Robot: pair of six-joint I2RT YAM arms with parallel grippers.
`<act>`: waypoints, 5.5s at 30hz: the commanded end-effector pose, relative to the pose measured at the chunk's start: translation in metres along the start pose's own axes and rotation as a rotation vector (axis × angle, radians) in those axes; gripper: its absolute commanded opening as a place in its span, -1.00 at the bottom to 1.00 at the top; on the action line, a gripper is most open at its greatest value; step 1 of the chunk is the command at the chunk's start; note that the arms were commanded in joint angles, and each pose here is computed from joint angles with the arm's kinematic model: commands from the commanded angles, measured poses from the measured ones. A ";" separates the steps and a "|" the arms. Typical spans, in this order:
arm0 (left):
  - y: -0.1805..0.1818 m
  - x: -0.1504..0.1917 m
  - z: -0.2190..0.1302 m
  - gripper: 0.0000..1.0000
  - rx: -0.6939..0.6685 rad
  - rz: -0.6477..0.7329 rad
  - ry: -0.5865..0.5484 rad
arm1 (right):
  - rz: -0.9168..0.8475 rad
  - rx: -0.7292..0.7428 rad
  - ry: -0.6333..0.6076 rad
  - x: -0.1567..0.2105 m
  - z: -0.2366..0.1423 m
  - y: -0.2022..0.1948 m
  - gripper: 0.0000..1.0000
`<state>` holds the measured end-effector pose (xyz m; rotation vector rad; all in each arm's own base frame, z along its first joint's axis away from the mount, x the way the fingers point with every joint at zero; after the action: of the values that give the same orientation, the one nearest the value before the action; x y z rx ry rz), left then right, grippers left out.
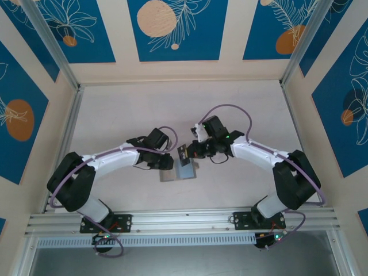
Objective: Put the credit cards into the card holder
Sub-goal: Insert the credit card into the card slot.
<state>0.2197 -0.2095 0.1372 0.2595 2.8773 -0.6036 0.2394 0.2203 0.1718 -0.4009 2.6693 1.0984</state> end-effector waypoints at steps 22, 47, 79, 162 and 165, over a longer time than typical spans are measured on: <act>0.033 0.030 0.032 -0.64 -0.172 -0.002 0.061 | 0.057 -0.013 -0.131 0.019 0.052 -0.024 -1.00; 0.034 0.034 0.037 -0.66 -0.159 -0.019 0.069 | 0.081 -0.061 -0.155 0.022 0.044 -0.018 -1.00; 0.034 0.034 0.038 -0.66 -0.156 -0.028 0.077 | 0.074 0.048 -0.184 0.039 0.041 -0.032 -1.00; 0.032 0.034 0.039 -0.67 -0.139 -0.029 0.093 | 0.220 0.028 -0.096 0.095 0.070 -0.044 -1.00; 0.031 0.034 0.040 -0.68 -0.135 -0.026 0.092 | 0.197 0.013 -0.087 0.089 0.075 -0.041 -1.00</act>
<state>0.2127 -0.2011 0.1051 0.2306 2.8837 -0.4969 0.1882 0.2345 0.0857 -0.0607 2.5593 1.1880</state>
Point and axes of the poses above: each hand's point on the last joint's axis, 136 mm out from that joint toward the fingers, its own z axis out along the fingers, its own y axis along the line the jaws close on, x = y × z, the point moved 9 cm from there along -z, back along the fingers, and after that the axes turned 2 degrees about -z, right-handed, at the moved point
